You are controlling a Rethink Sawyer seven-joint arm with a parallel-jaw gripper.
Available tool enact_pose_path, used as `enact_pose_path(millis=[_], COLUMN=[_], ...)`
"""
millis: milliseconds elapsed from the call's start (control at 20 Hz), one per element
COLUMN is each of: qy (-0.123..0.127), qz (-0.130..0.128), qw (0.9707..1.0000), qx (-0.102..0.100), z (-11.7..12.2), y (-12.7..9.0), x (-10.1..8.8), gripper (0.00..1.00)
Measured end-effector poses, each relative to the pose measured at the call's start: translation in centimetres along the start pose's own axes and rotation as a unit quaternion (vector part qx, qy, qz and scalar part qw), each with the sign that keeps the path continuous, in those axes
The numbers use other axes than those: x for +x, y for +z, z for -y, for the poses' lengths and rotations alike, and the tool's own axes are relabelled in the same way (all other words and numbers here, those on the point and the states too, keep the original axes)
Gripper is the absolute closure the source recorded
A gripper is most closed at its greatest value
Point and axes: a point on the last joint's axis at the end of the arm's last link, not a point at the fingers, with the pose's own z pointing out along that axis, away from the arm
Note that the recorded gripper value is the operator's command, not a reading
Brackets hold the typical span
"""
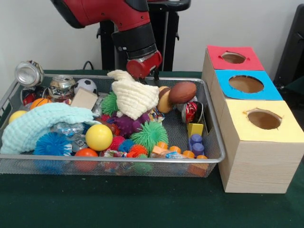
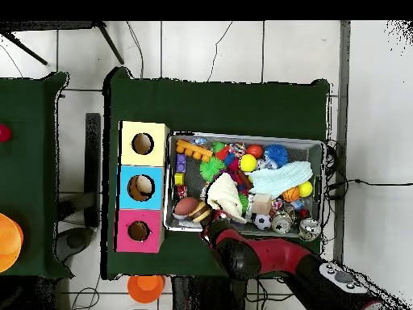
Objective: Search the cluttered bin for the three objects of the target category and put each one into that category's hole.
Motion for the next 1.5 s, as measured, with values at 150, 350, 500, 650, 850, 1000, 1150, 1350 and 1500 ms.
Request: enact_pose_path(millis=[150, 350, 500, 650, 850, 1000, 1150, 1350, 1500], qy=[-0.007, -0.019, -0.033, -0.041, -0.051, -0.054, -0.056, -0.055, -0.037], qz=[-0.003, -0.012, -0.021, -0.028, -0.05, -0.074, -0.093, -0.114, -0.119], qw=[1.0, 0.9998, 0.9992, 0.9987, 0.9974, 0.9957, 0.994, 0.992, 0.9922], qx=[-0.001, 0.0, 0.005, 0.009, 0.013, 0.013, 0.01, 0.003, -0.002], z=[-0.2, -0.4, -0.1, 0.4, 1.6, 2.8, 3.5, 4.2, 5.5], y=[0.0, -0.1, -0.7, -1.4, -3.3, -5.0, -6.2, -7.5, -8.5], x=[-0.4, -0.7, -1.1, -1.4, -1.5, -1.6, -1.5, -1.0, 0.5], gripper=[0.0, 0.0, 0.0, 0.0, 0.0, 0.0, 0.0, 0.0, 0.0])
